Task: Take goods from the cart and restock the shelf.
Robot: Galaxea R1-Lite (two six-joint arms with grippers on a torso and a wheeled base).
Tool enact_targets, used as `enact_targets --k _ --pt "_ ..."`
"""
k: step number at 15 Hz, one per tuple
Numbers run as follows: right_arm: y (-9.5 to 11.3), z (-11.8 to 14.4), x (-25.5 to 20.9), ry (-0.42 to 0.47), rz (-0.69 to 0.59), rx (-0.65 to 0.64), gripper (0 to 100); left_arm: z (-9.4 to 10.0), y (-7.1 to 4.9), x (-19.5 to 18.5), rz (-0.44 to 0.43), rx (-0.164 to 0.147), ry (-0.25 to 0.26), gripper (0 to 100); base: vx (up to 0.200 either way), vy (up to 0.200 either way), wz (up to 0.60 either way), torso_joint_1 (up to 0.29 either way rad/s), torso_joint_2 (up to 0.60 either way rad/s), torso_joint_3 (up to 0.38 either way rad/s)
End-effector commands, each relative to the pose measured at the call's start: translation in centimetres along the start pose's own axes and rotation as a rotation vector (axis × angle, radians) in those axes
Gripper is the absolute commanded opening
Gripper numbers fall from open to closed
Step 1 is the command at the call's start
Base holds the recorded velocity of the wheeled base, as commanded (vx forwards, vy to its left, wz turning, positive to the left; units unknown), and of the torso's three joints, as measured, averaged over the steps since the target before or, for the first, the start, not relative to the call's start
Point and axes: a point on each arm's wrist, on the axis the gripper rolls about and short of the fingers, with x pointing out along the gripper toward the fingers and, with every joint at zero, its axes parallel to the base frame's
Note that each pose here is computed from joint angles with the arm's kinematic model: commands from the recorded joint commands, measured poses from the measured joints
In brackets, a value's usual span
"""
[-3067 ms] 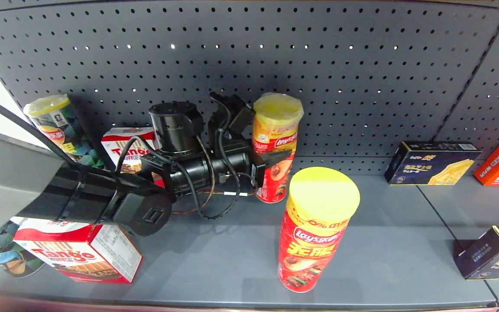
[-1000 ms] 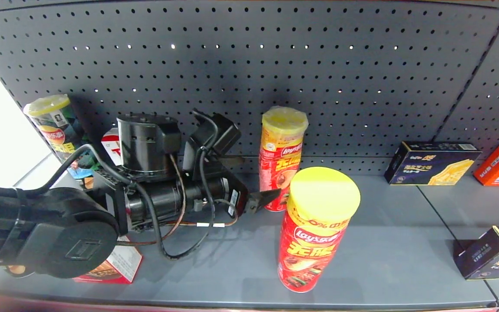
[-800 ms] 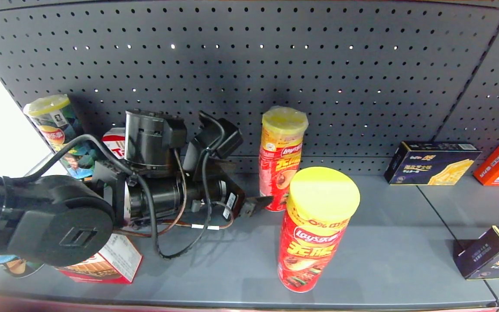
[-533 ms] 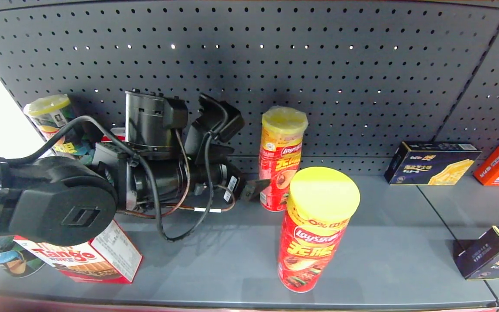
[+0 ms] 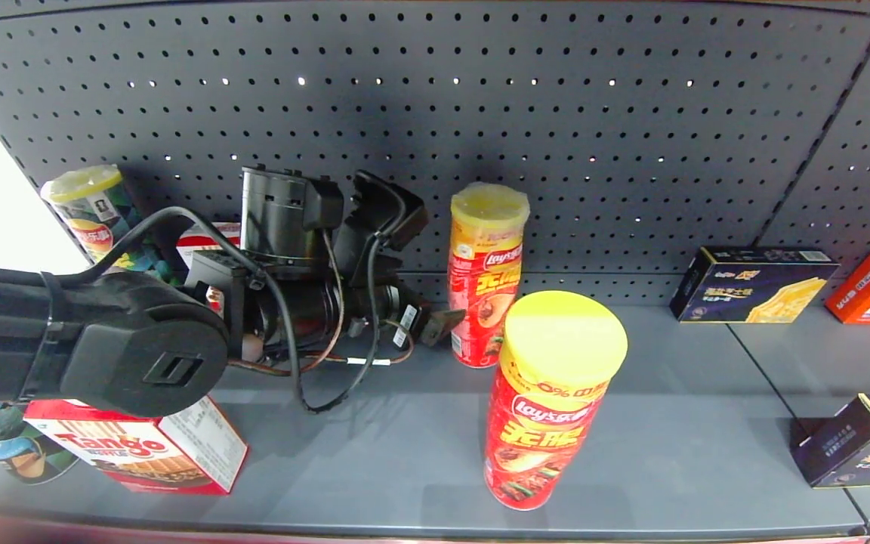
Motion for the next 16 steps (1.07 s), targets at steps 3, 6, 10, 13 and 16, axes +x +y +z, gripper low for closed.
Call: enact_targets --k 3,6,10,13,16 --pt "0.0 0.0 0.0 0.000 0.001 0.000 100 -0.2 0.5 0.3 0.025 -0.005 0.011 100 0.000 0.000 0.00 0.000 0.00 0.000" --pt "0.0 0.0 0.0 0.001 0.001 0.000 100 -0.3 0.9 0.2 0.044 -0.008 0.015 100 0.000 0.000 0.00 0.000 0.00 0.000" --pt "0.0 0.0 0.0 0.001 0.001 0.000 100 -0.5 1.1 0.2 0.052 -0.010 0.020 100 0.000 0.000 0.00 0.000 0.00 0.000" --pt "0.0 0.0 0.0 0.000 0.001 0.000 100 -0.4 1.1 0.2 0.061 -0.011 0.020 100 0.000 0.000 0.00 0.000 0.00 0.000" --pt "0.0 0.0 0.0 0.001 0.001 0.000 100 -0.5 1.6 0.1 0.090 -0.015 0.027 100 0.000 0.000 0.00 0.000 0.00 0.000"
